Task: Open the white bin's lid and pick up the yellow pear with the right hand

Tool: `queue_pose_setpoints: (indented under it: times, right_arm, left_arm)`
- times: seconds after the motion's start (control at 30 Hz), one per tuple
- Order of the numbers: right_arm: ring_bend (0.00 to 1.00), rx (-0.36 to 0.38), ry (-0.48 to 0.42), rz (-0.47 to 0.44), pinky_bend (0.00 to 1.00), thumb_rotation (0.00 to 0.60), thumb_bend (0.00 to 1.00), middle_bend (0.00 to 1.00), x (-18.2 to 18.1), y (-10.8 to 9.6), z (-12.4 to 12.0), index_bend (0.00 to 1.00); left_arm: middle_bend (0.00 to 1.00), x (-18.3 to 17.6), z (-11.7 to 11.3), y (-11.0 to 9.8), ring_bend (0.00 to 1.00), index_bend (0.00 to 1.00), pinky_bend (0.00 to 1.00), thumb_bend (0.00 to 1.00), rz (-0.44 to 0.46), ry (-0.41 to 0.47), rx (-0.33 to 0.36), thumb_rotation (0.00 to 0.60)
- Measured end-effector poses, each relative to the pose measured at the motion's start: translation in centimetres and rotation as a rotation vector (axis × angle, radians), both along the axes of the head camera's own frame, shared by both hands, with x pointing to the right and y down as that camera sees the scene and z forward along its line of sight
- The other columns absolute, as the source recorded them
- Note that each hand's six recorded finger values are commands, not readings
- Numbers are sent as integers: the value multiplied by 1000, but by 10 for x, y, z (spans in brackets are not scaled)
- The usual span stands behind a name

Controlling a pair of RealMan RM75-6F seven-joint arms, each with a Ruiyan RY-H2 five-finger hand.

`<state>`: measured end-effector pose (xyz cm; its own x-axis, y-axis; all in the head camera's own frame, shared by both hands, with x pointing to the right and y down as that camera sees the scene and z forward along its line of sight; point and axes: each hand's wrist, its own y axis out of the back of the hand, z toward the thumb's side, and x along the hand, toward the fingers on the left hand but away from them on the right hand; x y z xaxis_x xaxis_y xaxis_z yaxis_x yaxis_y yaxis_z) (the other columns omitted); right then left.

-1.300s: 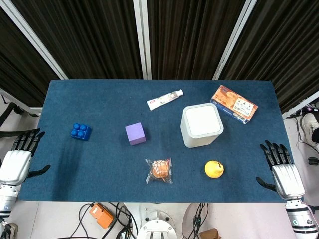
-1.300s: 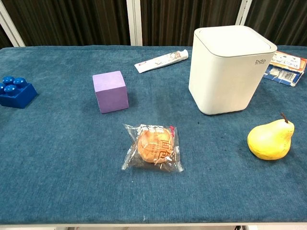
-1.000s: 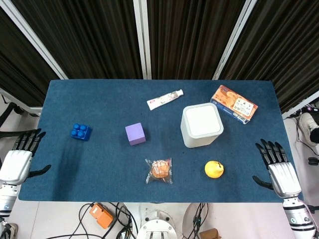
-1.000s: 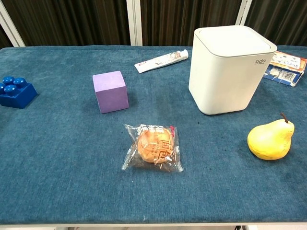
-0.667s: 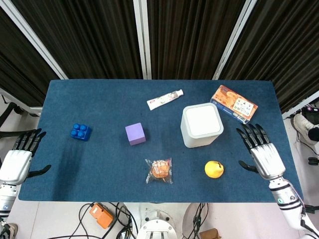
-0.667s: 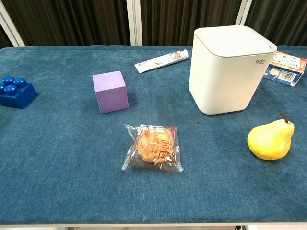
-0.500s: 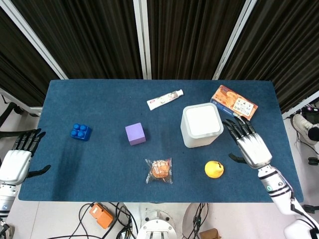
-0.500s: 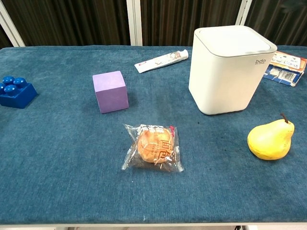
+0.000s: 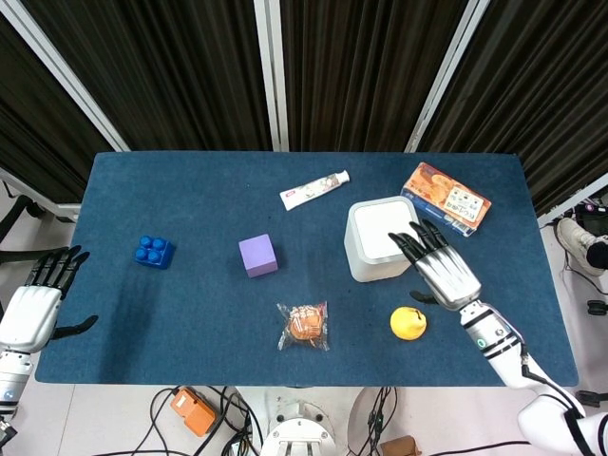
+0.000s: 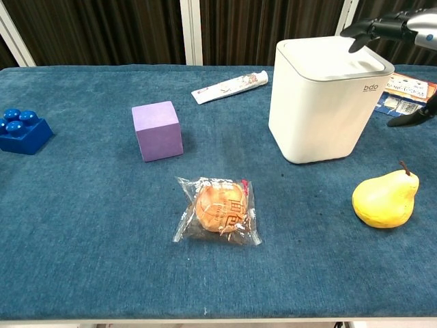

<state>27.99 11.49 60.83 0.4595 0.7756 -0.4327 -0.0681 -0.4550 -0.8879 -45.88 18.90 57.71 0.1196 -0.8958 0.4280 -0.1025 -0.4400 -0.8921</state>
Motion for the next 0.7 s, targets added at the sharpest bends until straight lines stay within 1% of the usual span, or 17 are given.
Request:
queue_pose_setpoints:
  times: [0.1, 0.47, 0.63, 0.7]
  right_arm:
    - [0, -11, 4, -16, 0, 600, 270, 234, -1, 7, 3, 0]
    - [0, -74, 33, -32, 0, 600, 270, 266, -1, 17, 14, 0]
    - [0, -57, 27, -25, 0, 600, 269, 262, 1, 17, 10, 0]
    - [0, -29, 14, -17, 0, 600, 269, 218, 2, 15, 5, 0]
  left_arm:
    - [0, 1, 0, 0, 0, 0, 1, 103, 3, 1, -2, 600]
    - [0, 1, 0, 2, 0, 0, 1, 103, 12, 9, -7, 600]
    - [0, 1, -1, 2, 0, 0, 1, 103, 13, 9, -5, 600]
    - [0, 2, -1, 2, 0, 0, 1, 103, 14, 10, -2, 600]
